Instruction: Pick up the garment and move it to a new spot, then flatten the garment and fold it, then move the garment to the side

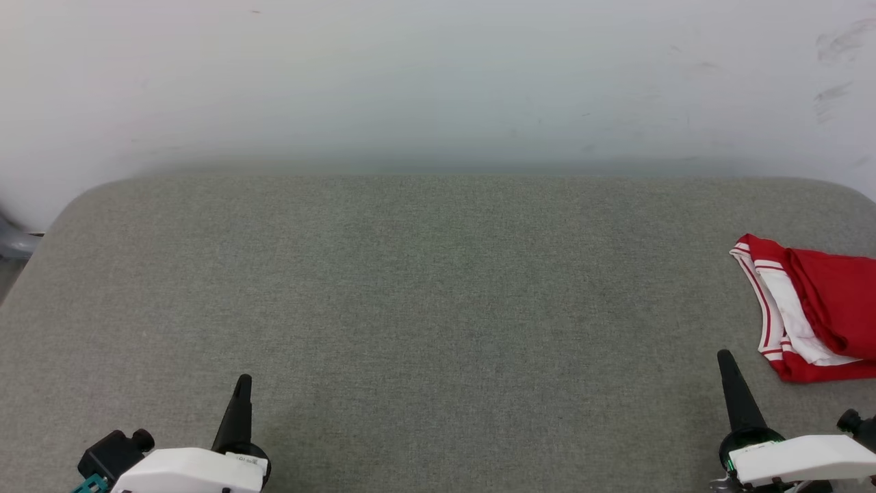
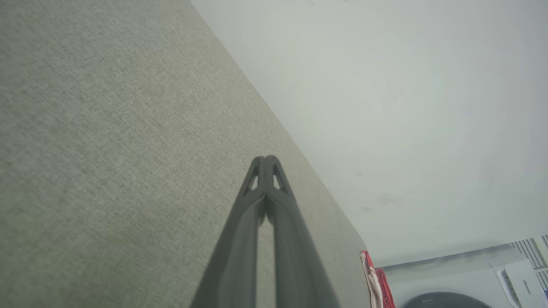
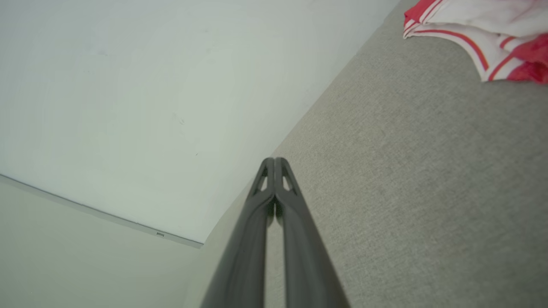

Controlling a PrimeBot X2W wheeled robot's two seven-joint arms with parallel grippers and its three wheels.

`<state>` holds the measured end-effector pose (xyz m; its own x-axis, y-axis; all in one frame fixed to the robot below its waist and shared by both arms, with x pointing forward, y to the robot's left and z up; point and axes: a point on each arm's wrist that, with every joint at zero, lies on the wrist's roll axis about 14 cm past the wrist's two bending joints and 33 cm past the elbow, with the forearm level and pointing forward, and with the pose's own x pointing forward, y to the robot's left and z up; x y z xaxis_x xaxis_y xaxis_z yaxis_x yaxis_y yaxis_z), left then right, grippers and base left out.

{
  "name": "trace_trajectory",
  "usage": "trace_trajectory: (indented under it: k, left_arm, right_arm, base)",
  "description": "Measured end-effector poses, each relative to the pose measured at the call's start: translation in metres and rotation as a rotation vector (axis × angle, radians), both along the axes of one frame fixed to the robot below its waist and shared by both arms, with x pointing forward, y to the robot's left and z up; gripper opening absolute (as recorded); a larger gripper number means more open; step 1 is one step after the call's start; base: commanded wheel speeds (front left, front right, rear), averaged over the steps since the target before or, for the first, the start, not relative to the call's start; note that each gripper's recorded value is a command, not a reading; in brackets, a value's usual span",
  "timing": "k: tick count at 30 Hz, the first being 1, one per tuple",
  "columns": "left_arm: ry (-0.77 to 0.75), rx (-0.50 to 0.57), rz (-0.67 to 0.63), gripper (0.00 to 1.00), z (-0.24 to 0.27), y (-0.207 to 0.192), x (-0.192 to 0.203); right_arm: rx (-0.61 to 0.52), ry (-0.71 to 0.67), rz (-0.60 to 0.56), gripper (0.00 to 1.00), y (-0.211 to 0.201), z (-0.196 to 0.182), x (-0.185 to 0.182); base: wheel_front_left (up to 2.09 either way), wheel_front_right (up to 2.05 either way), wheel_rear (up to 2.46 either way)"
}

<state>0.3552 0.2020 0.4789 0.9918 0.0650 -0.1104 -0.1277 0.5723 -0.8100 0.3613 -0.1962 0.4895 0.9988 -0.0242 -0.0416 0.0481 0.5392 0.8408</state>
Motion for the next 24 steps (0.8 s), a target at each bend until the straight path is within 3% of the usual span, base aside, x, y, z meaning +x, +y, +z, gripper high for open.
trace_trajectory:
  k: [24]
  left_arm:
    - [-0.036, -0.261, -0.007, 0.0, 0.008, -0.001, 0.014]
  right_arm:
    - [0.239, -0.004, -0.005, 0.0, -0.002, 0.004, 0.011]
  base:
    - [0.0, 0.0, 0.0]
